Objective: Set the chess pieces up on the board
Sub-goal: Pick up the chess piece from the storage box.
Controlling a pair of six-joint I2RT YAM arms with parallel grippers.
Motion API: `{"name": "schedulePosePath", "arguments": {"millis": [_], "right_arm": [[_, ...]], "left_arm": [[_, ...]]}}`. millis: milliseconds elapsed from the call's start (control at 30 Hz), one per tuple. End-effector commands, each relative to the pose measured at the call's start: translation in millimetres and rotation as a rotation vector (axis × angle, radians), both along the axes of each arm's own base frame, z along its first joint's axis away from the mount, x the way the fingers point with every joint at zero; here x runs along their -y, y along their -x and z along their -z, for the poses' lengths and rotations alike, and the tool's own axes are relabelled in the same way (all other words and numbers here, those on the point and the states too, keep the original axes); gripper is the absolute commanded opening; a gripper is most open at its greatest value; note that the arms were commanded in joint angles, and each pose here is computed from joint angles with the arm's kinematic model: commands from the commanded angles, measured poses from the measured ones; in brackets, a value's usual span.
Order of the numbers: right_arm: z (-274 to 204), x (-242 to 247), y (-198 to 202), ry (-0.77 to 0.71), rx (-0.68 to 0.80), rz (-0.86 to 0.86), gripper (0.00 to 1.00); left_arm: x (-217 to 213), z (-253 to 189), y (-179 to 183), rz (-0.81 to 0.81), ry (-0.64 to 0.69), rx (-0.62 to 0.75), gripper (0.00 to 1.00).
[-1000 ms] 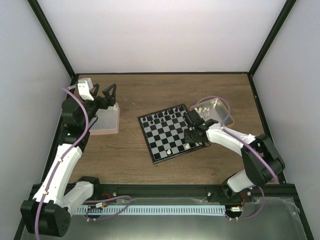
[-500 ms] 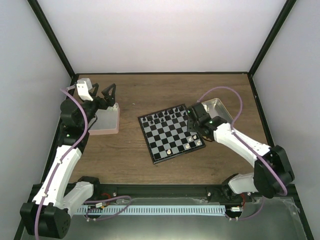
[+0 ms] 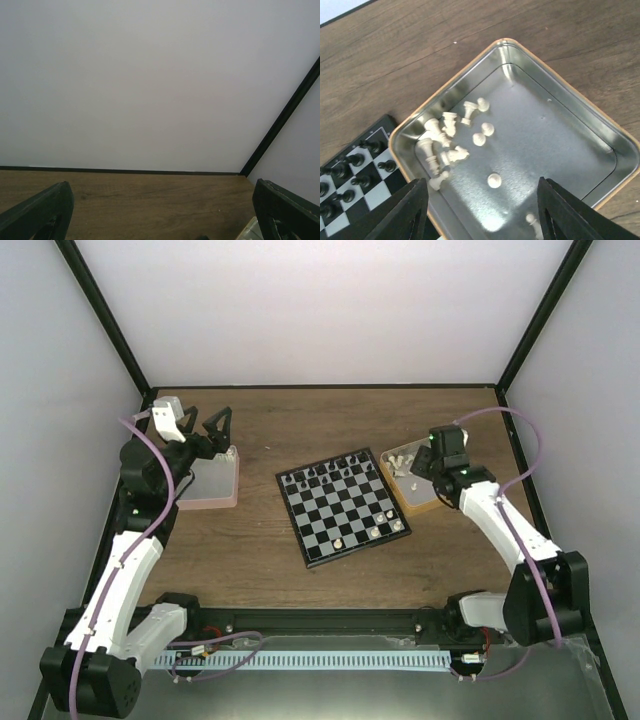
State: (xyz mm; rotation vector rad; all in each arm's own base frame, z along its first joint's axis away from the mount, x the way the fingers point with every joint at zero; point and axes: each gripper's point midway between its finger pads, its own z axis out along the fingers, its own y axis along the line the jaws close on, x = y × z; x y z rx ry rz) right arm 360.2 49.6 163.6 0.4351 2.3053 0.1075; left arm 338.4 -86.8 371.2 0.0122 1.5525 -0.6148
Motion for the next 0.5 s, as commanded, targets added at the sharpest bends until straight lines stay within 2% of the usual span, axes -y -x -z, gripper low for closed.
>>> {"name": "schedulePosePath", "arguments": {"millis": [0,167,233,300,333,467], "right_arm": [[14,8,-11,-0.092,-0.02,-0.013,0.63],[40,7,-34,-0.081,-0.093,-0.054,0.59],[50,8,-41,-0.058,-0.122,-0.057,0.52],[60,10,-47,-0.036,-0.144,-0.061,0.37],[64,10,-50,-0.029,-0.154,-0.063,0.33],[75,11,-59,-0.011,-0.173,-0.061,0.28]], "left_arm": [[-3,-15,6,-0.006,-0.004,0.055,1.0],[-3,-12,3,-0.007,-0.007,0.045,1.0],[-2,-9,1,-0.004,-0.007,0.036,1.0],[-1,-9,0,0.002,-0.005,0.032,1.0],[0,-8,0,0.004,-0.005,0.031,1.0],[-1,-7,-1,-0.001,-0.005,0.024,1.0]]}}
